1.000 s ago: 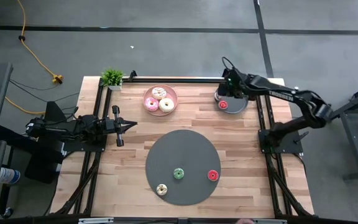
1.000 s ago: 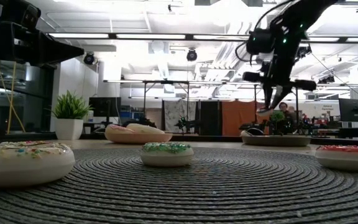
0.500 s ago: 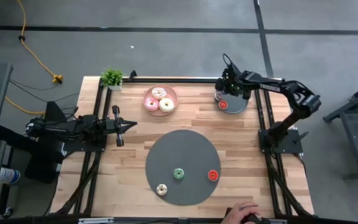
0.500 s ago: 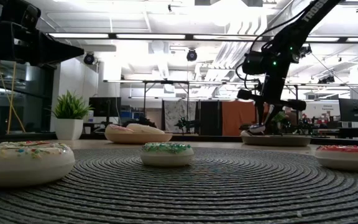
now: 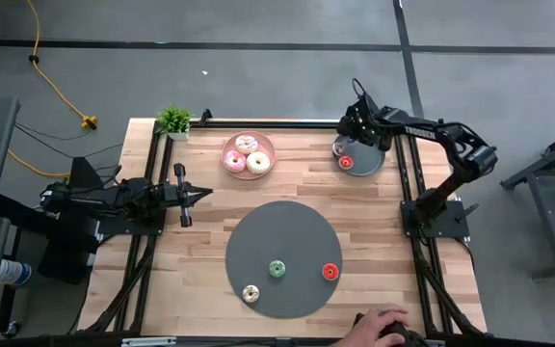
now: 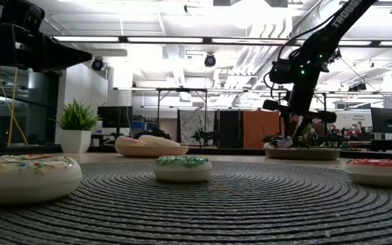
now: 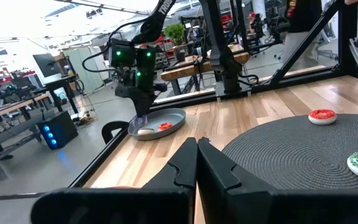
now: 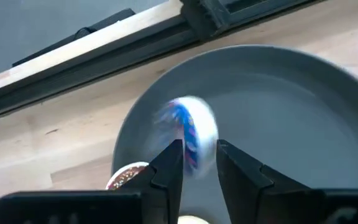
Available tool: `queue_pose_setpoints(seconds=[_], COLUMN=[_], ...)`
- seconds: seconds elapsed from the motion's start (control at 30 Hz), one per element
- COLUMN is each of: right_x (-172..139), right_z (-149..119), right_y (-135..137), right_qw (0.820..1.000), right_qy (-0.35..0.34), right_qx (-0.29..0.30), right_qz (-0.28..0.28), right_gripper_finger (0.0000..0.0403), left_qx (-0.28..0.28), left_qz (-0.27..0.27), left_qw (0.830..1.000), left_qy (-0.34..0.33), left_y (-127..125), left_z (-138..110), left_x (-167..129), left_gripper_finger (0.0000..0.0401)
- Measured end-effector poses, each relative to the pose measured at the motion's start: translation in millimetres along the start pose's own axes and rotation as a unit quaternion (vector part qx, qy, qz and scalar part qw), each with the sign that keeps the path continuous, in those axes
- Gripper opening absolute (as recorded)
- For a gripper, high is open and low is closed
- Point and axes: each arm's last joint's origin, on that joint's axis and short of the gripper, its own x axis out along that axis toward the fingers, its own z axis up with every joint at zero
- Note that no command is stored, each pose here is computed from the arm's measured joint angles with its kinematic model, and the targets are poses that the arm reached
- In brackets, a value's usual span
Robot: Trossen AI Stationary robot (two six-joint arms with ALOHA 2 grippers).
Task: Pick & Place donuts
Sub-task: Put the small blue donut on the gray plate, then put the small orange donut on the gray plate
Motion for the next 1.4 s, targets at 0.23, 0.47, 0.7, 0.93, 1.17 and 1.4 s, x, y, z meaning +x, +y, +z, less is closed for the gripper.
queue_pose_setpoints(seconds=[0.23, 0.47, 0.7, 0.93, 1.17, 1.4], right_x=[13.1, 8.2, -5.5, -25.9, -56.7, -83.6], right_z=[0.1, 1.1, -9.1, -26.5, -57.2, -102.5], right_y=[2.8, 3.8, 3.0, 8.4, 23.6, 33.1], right_qw=[1.0, 0.999, 0.996, 0.987, 0.948, 0.87], right_qy=[0.022, 0.019, 0.062, 0.087, 0.119, 0.168], right_qx=[-0.01, -0.015, -0.048, -0.122, -0.256, -0.404], right_qz=[0.019, 0.029, 0.036, 0.057, 0.149, 0.226], right_gripper_finger=[0.0117, 0.0135, 0.0136, 0.0136, 0.0136, 0.0136], left_qx=[0.0, 0.0, 0.0, 0.0, 0.0, 0.0], left_qz=[0.0, 0.0, 0.0, 0.0, 0.0, 0.0], left_qw=[1.0, 1.0, 1.0, 1.0, 1.0, 1.0], left_qy=[0.0, 0.0, 0.0, 0.0, 0.0, 0.0], left_y=[0.0, 0.0, 0.0, 0.0, 0.0, 0.0], left_z=[0.0, 0.0, 0.0, 0.0, 0.0, 0.0], left_x=[0.0, 0.0, 0.0, 0.0, 0.0, 0.0], left_gripper_finger=[0.0, 0.0, 0.0, 0.0, 0.0, 0.0])
